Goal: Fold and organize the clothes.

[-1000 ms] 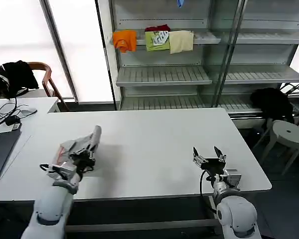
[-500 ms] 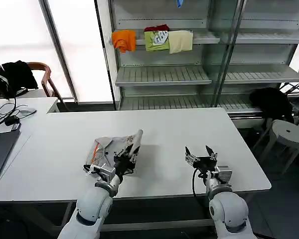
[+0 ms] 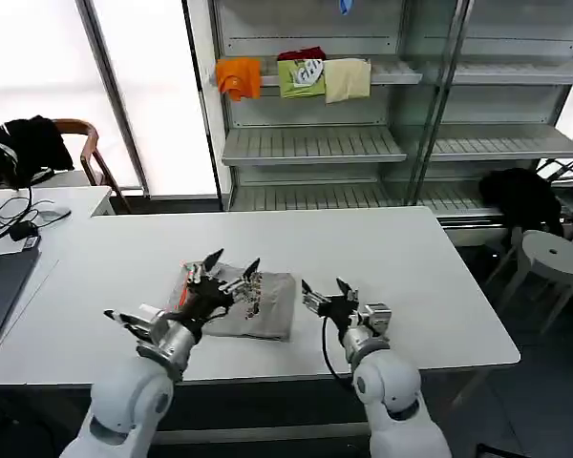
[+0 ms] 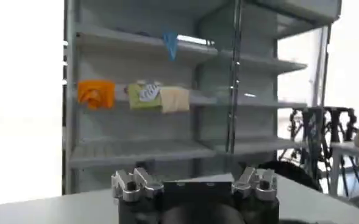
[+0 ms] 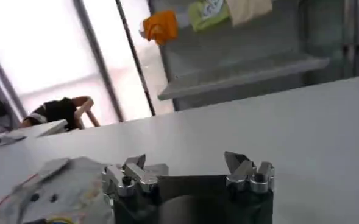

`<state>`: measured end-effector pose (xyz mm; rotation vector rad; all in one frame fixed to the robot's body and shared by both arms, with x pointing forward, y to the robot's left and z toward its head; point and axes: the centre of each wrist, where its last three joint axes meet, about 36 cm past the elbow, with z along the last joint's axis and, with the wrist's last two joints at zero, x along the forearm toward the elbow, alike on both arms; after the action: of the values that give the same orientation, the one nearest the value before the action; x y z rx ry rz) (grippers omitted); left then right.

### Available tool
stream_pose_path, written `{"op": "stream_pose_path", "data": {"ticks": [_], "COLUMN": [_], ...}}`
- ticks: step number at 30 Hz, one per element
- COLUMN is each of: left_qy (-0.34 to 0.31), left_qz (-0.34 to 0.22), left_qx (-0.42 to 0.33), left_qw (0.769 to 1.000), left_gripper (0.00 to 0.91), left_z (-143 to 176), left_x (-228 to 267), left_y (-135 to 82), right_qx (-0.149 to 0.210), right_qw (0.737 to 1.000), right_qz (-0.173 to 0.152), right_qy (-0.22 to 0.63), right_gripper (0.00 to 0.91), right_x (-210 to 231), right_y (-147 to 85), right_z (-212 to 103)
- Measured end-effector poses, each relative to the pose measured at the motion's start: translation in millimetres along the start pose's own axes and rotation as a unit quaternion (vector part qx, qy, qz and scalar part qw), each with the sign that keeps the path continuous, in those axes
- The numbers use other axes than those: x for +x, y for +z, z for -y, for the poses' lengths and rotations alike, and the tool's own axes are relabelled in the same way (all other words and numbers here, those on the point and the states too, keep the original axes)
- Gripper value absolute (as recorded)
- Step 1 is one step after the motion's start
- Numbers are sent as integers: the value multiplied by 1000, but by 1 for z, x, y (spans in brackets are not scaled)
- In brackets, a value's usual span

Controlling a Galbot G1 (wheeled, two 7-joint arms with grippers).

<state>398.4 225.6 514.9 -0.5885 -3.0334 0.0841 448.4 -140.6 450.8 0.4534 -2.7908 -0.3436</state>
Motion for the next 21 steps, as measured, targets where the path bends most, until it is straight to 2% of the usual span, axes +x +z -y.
{"op": "stream_pose_path", "data": {"ticks": [5,8,9,10,12,13,15,21], "left_qy": [-24,-39,-43,-46,-53,-58,-66,-83], "left_qz": [1,-4,-6,-8,-11,-13,-18,-21], "left_qx": [8,10,11,11,11,11,12,14], "left_qw": [1000,999,999,999,998,998,998,996], "left_gripper": [907,907,907,907,907,907,907,907], "left_z": [-19,-31,-34,-38,-44,-47,-53,-67], "left_x": [14,22,25,28,33,36,42,57], "left_y": [1,3,3,3,3,3,3,1], "right_qx": [-26,-33,-35,-37,-40,-42,-46,-58], "right_qw": [999,998,998,997,997,996,996,995], "right_qz": [-29,-45,-49,-53,-60,-65,-70,-77], "right_qy": [-28,-35,-36,-37,-38,-38,-35,-34], "right_gripper": [907,826,635,584,333,141,0,0], "right_x": [-15,-21,-22,-23,-25,-26,-27,-28], "right_y": [14,22,24,26,30,32,36,40], "right_z": [-16,-23,-25,-27,-30,-32,-34,-41]}}
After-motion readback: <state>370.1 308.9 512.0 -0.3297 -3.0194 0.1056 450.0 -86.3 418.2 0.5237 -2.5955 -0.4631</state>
